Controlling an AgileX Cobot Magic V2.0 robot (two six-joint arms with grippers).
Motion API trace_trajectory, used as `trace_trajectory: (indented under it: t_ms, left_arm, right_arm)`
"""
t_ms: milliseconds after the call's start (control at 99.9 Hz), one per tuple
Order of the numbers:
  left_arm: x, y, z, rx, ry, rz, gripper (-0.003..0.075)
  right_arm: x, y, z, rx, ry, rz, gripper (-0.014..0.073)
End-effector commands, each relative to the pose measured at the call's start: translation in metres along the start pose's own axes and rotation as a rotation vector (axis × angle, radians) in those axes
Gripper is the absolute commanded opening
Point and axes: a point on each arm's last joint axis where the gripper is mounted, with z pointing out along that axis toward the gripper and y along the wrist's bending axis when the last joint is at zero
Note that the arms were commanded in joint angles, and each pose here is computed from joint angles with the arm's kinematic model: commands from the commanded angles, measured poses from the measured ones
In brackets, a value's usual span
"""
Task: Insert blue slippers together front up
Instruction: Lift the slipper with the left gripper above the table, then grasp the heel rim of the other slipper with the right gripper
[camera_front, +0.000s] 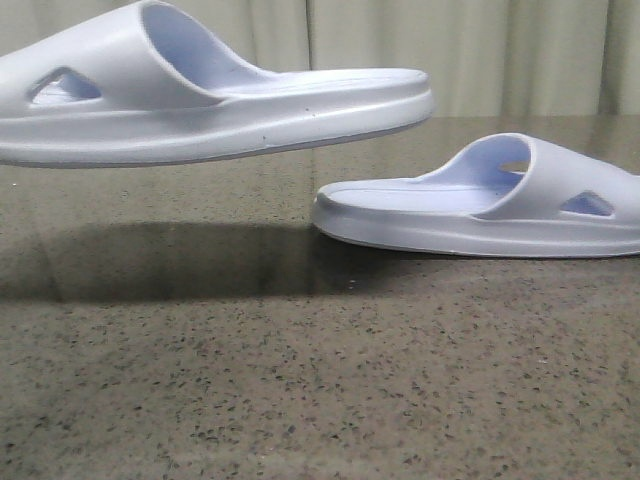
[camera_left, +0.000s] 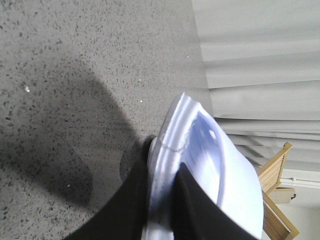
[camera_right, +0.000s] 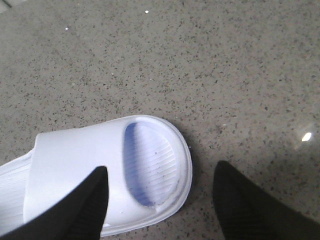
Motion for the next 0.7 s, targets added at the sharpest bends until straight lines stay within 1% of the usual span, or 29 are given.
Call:
trace_trajectory:
  t_ms: [0,290,691]
  left_arm:
    - [-0.002,-0.011,0.0,0.054,0.0,-0.028,0.0016]
    - [-0.002,-0.011,0.0,0.054,0.0,-0.028,0.0016]
    - [-0.002,-0.011,0.0,0.054,0.0,-0.027,0.0016]
  right_arm:
    - [-0.017,0.004,0.001,-0.019,-0.099,0.023,0.0383]
    - [-0.017,0.0,0.021,0.007,-0.077,0.035,0.0383]
    - [-0.012,-0.006,0.049,0.044,-0.009,0.066,0.0383]
